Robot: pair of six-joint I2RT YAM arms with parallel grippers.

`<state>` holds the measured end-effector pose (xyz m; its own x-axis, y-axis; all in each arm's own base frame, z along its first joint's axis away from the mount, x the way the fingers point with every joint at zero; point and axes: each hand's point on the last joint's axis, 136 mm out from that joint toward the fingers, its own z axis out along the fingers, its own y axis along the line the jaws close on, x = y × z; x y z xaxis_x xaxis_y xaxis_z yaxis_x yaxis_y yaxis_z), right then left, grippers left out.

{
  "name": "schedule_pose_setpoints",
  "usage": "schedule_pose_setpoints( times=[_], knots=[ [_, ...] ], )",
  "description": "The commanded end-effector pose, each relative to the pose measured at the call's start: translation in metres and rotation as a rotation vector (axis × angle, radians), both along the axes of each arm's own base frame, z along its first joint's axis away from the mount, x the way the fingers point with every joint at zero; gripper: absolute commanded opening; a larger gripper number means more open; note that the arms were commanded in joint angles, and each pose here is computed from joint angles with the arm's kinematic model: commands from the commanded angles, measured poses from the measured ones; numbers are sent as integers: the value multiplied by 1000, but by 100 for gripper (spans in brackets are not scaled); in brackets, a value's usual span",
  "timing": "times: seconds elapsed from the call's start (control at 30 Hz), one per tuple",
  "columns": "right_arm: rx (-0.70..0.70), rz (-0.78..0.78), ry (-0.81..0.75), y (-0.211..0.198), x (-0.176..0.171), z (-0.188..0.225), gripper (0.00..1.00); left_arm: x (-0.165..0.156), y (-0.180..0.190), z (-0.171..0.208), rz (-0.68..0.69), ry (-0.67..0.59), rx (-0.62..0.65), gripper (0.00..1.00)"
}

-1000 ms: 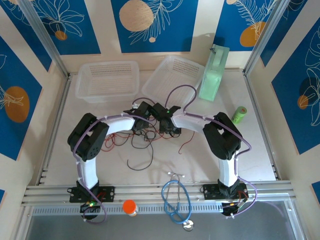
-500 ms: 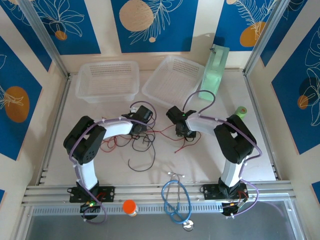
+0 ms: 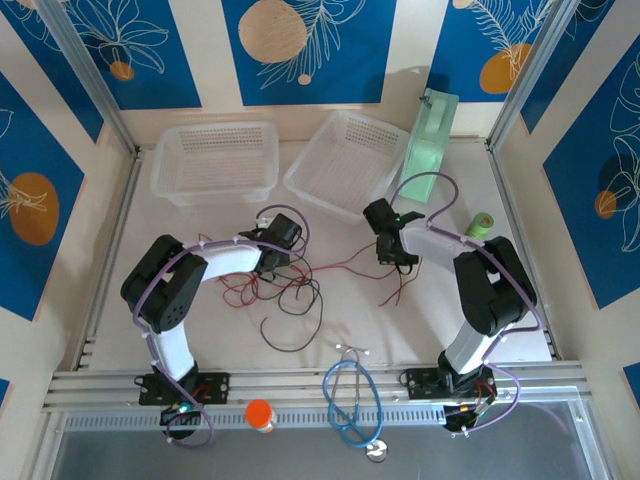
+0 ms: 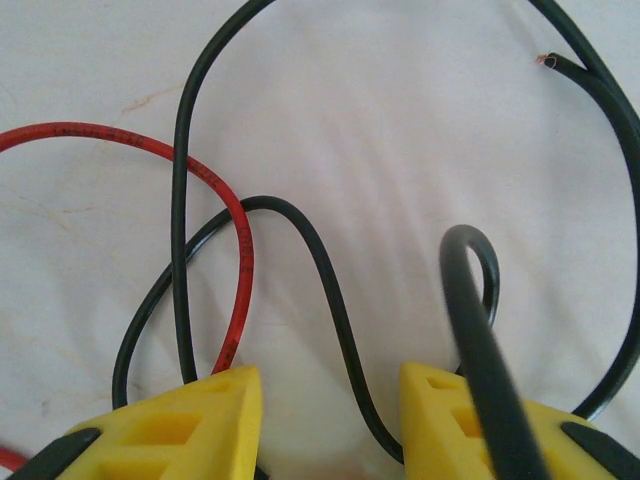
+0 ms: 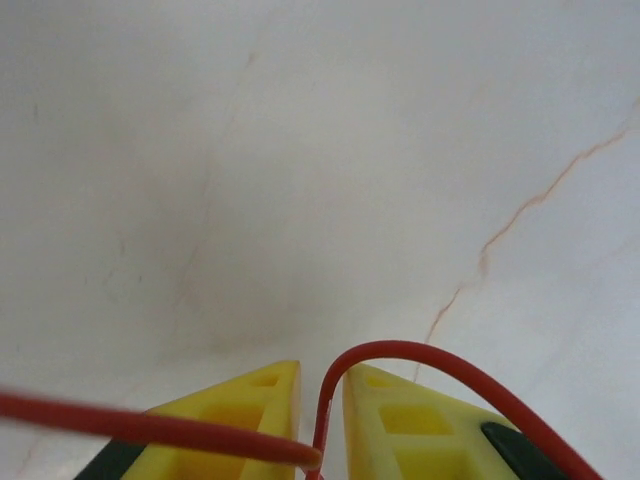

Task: Untangle the cables

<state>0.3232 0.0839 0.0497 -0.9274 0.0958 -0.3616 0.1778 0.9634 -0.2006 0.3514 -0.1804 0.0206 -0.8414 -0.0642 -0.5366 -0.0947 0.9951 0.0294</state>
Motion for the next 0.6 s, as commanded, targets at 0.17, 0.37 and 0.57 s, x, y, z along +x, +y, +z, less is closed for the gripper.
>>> schedule_pose_setpoints(
  times=[0.17,0.37,0.57],
  knots=[
    [8,-55,-36,-17,18,24,34,-24,18,-3,-49,105,62,39],
    [69,-89,28,-14,-3,19,57,-10,-2,63,-152,-8,-16,46],
    [154,-24,17,7,-26,43,91,-11,-13,133,-242,-115,-83,57]
  ],
)
